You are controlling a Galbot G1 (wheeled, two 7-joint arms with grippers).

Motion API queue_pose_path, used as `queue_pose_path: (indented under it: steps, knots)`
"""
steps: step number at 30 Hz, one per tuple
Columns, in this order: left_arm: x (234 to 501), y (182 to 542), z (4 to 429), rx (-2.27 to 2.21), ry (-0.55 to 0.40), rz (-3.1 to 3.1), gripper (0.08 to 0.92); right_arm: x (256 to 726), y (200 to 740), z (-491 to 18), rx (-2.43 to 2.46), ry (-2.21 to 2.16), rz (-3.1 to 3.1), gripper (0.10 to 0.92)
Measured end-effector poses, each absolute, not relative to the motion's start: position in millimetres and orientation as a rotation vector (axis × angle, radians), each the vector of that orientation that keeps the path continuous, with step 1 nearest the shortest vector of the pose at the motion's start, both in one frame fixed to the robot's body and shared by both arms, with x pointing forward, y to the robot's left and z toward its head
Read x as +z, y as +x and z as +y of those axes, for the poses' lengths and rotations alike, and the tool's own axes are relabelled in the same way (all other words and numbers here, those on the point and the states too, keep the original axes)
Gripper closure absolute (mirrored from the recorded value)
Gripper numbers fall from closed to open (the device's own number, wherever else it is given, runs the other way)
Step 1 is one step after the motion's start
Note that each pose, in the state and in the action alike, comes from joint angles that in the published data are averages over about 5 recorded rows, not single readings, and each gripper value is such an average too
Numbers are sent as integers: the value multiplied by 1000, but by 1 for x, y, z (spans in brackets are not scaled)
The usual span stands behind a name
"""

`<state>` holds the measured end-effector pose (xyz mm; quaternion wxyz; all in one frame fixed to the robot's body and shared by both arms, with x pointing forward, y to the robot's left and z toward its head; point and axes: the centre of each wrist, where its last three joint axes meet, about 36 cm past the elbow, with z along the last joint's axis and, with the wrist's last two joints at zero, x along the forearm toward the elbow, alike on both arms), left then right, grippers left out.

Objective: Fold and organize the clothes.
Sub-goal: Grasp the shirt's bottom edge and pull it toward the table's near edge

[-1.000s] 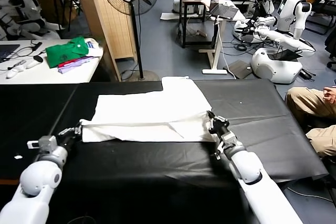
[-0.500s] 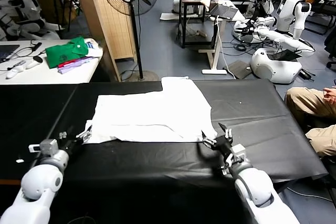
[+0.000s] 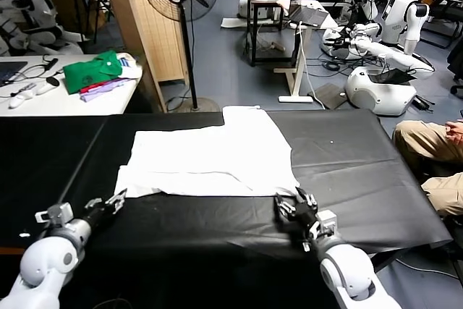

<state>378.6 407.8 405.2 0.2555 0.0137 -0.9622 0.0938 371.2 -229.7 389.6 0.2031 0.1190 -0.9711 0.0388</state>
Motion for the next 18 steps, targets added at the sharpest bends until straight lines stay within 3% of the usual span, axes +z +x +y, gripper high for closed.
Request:
queue_pose_path:
  steps: [2, 5, 18]
  knots:
    - [404, 378, 406, 212, 38, -2628, 812, 392, 369, -231, 96, 313, -2699, 880]
    - [403, 374, 404, 87, 33, -2662, 874, 401, 364, -233, 82, 282, -2678, 901]
    - [435, 332, 386, -257, -25, -2667, 872, 455, 313, -236, 158, 221, -2569, 902]
